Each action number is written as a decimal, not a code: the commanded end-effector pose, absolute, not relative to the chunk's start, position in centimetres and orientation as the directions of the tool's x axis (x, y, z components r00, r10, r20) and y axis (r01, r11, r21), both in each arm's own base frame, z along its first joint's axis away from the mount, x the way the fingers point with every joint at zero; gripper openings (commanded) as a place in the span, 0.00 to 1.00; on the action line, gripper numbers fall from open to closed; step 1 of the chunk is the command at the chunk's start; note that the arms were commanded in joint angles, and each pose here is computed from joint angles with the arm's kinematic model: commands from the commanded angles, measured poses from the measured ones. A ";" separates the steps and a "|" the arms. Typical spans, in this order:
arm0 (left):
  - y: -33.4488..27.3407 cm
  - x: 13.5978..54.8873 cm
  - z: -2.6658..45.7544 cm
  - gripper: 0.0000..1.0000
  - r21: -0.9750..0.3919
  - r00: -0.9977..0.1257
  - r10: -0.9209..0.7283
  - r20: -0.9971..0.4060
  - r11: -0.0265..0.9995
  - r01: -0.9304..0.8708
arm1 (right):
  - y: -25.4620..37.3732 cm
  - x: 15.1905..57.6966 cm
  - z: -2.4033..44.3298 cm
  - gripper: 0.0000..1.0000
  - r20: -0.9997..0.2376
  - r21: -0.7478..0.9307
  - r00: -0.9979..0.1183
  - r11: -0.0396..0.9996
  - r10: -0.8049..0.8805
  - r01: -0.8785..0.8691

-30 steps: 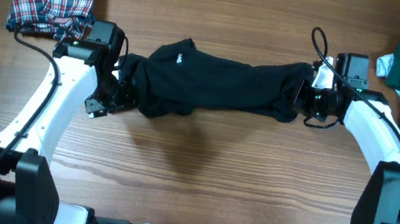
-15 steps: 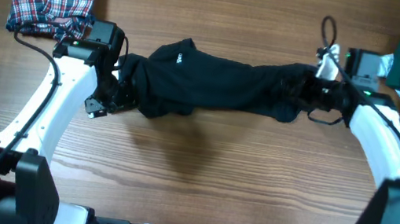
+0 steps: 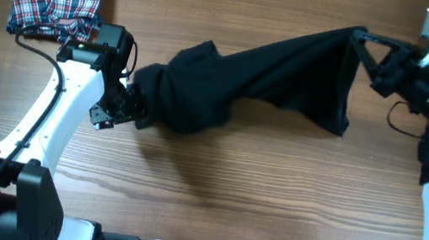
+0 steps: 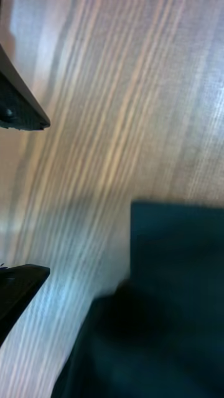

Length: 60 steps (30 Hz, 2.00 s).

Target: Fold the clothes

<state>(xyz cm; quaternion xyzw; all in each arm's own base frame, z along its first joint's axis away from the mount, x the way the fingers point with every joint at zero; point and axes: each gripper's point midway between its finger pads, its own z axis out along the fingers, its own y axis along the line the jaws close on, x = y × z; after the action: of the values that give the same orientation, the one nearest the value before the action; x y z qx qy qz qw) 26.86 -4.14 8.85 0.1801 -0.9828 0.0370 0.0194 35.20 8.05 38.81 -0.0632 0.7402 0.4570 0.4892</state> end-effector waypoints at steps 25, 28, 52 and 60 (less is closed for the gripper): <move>-13.3 26.1 4.9 1.00 -0.270 -0.978 -0.201 0.062 0.940 -0.210 | 6.6 34.6 40.8 0.04 -0.785 0.614 -0.489 0.578 0.379 -0.537; -13.2 27.1 3.5 1.00 -0.253 -0.976 -0.210 0.052 0.943 -0.216 | 6.6 34.6 40.8 0.04 -0.785 0.614 -0.491 0.579 0.378 -0.536; -13.1 29.1 0.0 0.99 -0.220 -0.982 -0.190 0.020 0.957 -0.190 | 8.0 32.8 43.4 0.04 -0.819 0.574 -0.466 0.478 0.336 -0.665; -12.8 30.1 0.3 0.04 -0.210 -0.980 -0.200 -0.004 0.958 -0.194 | 8.0 32.8 43.4 0.04 -0.825 0.565 -0.458 0.482 0.330 -0.670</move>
<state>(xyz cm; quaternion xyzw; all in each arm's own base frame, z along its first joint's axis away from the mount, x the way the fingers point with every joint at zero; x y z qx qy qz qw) 29.23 -13.53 0.08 0.0948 -0.9886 0.1166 -0.0002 33.53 7.81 42.16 -0.1014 0.7052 0.4963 0.4961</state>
